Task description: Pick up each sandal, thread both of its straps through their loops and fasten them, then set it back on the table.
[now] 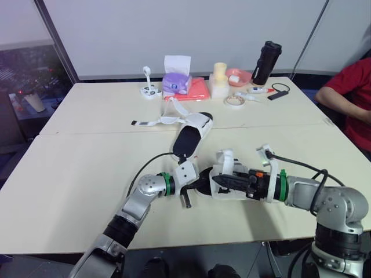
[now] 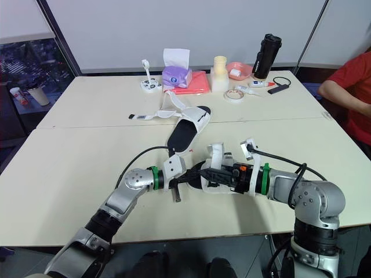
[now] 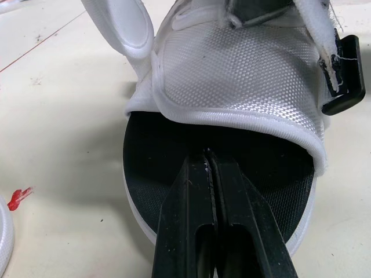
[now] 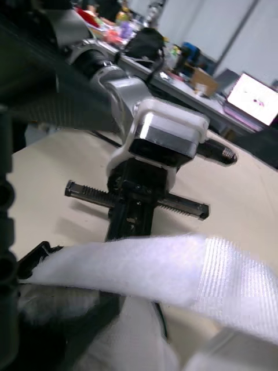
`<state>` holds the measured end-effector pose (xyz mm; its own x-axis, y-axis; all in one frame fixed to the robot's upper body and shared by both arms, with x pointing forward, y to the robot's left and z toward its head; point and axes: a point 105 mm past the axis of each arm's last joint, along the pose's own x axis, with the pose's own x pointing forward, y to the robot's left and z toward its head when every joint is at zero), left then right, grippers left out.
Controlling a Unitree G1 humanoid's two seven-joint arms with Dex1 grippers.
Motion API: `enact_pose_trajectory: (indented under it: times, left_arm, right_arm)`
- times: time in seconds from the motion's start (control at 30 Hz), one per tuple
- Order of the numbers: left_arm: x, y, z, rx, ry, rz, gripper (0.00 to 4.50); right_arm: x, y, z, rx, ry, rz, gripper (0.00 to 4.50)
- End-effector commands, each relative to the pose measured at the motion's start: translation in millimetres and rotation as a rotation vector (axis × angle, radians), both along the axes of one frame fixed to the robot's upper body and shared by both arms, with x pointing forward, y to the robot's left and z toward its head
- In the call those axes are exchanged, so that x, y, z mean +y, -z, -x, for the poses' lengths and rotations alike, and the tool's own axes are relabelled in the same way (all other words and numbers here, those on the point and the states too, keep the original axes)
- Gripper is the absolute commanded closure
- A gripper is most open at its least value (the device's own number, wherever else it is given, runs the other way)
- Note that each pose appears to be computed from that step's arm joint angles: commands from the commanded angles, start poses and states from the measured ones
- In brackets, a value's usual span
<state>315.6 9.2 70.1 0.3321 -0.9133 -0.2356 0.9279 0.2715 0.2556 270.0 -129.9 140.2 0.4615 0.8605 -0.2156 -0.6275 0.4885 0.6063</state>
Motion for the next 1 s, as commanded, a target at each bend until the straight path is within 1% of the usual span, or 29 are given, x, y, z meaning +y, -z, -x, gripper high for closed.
enact_pose_trajectory:
  times: [0.03,0.1,0.13,0.17,0.33,0.47,0.67,0.73,0.93,1.0]
  left_arm:
    - [12.3,52.6,11.7,0.156,-0.024,-0.135,4.5]
    - [12.3,52.7,11.3,0.156,-0.024,-0.136,4.5]
    - [12.4,52.7,11.1,0.156,-0.024,-0.136,4.5]
    - [12.2,52.6,10.9,0.155,-0.024,-0.136,4.5]
    - [10.9,52.4,10.1,0.155,-0.025,-0.134,4.5]
    - [9.7,53.4,9.8,0.156,-0.027,-0.134,4.5]
    - [9.7,54.1,9.5,0.156,-0.033,-0.132,4.5]
    - [10.3,54.4,9.5,0.157,-0.035,-0.132,4.5]
    - [12.3,55.0,9.1,0.163,-0.059,-0.123,4.5]
    - [12.9,55.2,9.2,0.165,-0.066,-0.12,4.5]
  right_arm:
    - [-2.2,-6.3,3.0,-0.024,0.033,0.006,2.57]
    - [-2.6,-4.1,4.9,-0.015,0.037,0.02,3.52]
    - [-2.9,-3.0,5.7,-0.011,0.037,0.026,4.1]
    - [-3.3,-2.5,6.1,-0.009,0.038,0.03,4.42]
    - [-6.6,-0.2,1.5,-0.023,0.048,0.076,4.42]
    - [0.5,-10.0,-1.6,-0.099,-0.034,0.111,4.42]
    - [1.5,-3.3,-5.5,-0.174,-0.203,0.294,4.42]
    - [0.4,-3.0,-11.2,-0.2,-0.23,0.326,4.42]
    - [1.8,-3.8,-31.1,-0.339,-0.343,0.482,4.42]
    - [1.6,-2.7,-32.5,-0.359,-0.366,0.505,4.42]
